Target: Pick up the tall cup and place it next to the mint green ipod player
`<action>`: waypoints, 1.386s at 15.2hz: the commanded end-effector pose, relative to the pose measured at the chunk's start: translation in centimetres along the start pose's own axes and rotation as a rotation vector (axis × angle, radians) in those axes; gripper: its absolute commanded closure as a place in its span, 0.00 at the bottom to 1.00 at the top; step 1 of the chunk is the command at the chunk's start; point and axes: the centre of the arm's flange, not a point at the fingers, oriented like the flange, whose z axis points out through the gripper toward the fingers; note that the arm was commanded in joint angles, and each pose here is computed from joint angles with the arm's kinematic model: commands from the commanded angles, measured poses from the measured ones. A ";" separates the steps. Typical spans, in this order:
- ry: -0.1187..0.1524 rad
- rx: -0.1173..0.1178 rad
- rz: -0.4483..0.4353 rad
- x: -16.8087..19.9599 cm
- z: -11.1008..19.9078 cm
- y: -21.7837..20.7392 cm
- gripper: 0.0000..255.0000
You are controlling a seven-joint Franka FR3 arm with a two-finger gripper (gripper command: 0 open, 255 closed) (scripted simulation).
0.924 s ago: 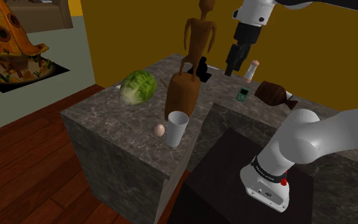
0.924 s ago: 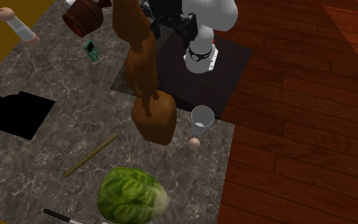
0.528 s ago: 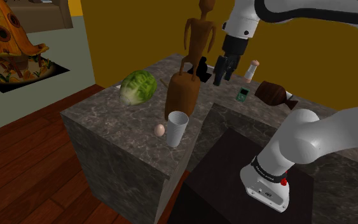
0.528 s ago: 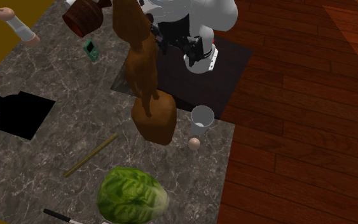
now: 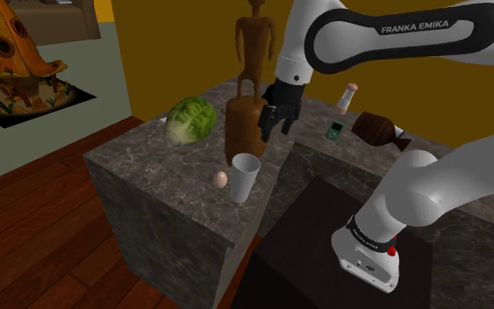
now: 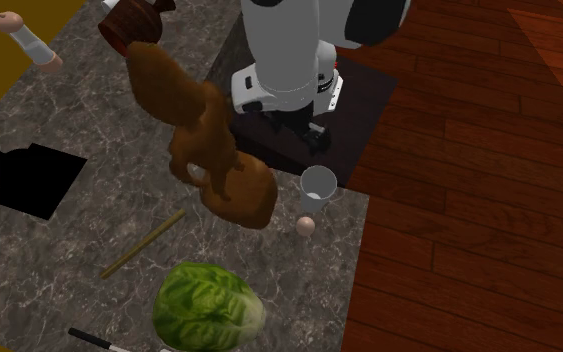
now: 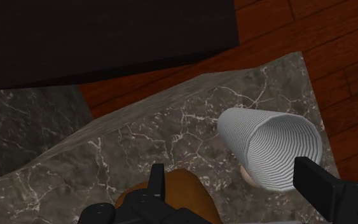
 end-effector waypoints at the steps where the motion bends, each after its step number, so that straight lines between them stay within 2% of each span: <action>1: -0.001 0.004 0.028 0.8 1.9 -1.7 0.00; 4: -0.003 0.008 0.062 2.2 4.3 -3.4 0.00; 11: -0.003 0.008 0.062 2.1 8.0 -3.5 0.00; 19: -0.003 0.008 0.062 2.1 8.3 -3.5 0.00; 20: -0.003 0.008 0.062 2.1 8.3 -3.5 1.00; 21: -0.003 0.008 0.062 2.1 8.3 -3.5 1.00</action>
